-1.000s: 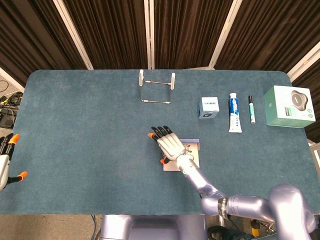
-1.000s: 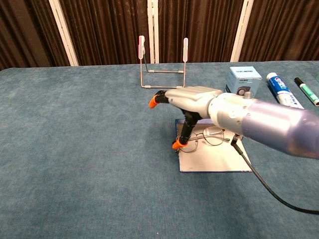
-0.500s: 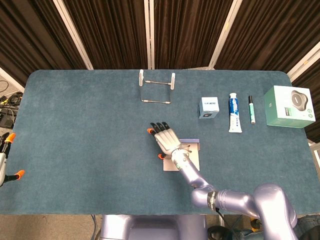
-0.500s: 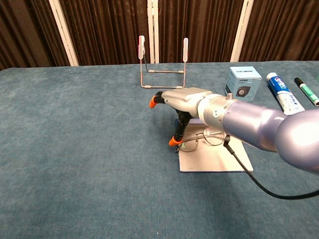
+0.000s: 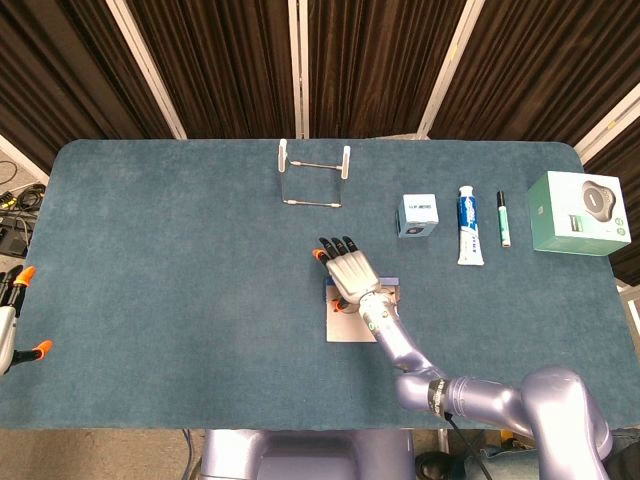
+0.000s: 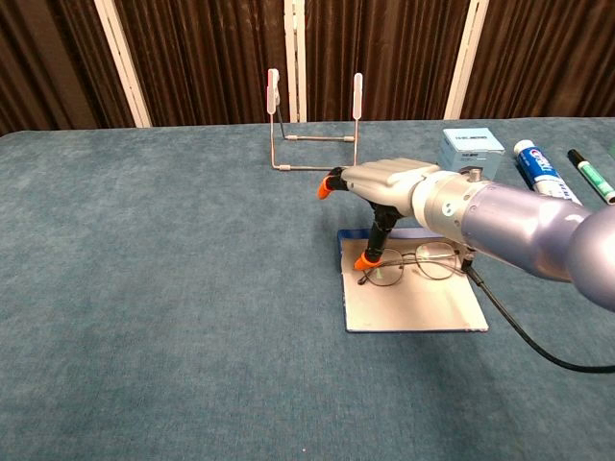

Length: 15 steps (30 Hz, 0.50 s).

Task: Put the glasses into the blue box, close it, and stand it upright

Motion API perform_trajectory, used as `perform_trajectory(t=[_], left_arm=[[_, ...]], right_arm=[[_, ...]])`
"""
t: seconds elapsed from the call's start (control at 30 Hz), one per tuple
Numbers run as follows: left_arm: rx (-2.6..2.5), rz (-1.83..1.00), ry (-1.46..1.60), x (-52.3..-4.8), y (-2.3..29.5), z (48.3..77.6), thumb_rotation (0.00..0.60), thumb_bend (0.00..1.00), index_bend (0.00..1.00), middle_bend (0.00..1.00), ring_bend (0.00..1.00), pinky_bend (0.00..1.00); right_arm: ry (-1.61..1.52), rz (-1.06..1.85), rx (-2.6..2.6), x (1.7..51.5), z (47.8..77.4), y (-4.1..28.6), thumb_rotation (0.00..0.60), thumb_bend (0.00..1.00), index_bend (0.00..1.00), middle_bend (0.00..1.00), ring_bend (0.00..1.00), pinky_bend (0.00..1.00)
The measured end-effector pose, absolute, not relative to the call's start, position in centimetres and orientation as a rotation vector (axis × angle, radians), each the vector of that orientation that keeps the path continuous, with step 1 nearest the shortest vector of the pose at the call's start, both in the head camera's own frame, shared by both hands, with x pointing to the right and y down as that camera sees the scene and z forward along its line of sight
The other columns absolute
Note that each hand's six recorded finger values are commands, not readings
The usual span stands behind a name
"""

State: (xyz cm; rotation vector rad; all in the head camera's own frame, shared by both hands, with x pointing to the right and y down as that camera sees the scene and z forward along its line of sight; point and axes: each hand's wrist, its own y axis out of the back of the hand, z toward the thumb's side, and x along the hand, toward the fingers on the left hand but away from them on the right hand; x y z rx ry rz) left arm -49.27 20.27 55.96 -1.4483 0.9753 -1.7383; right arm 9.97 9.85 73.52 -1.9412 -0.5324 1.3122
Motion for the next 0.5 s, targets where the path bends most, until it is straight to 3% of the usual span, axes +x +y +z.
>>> perform_trajectory(t=[0.5], left_arm=[[-1.453, -1.736, 0.973, -49.2, 20.3, 56.0, 0.6, 0.0, 0.0, 0.0, 0.0, 0.0]], right_arm=[[-0.51, 1.253, -1.973, 11.4, 71.6, 10.7, 0.6, 0.0, 0.16, 0.0, 0.0, 0.0]])
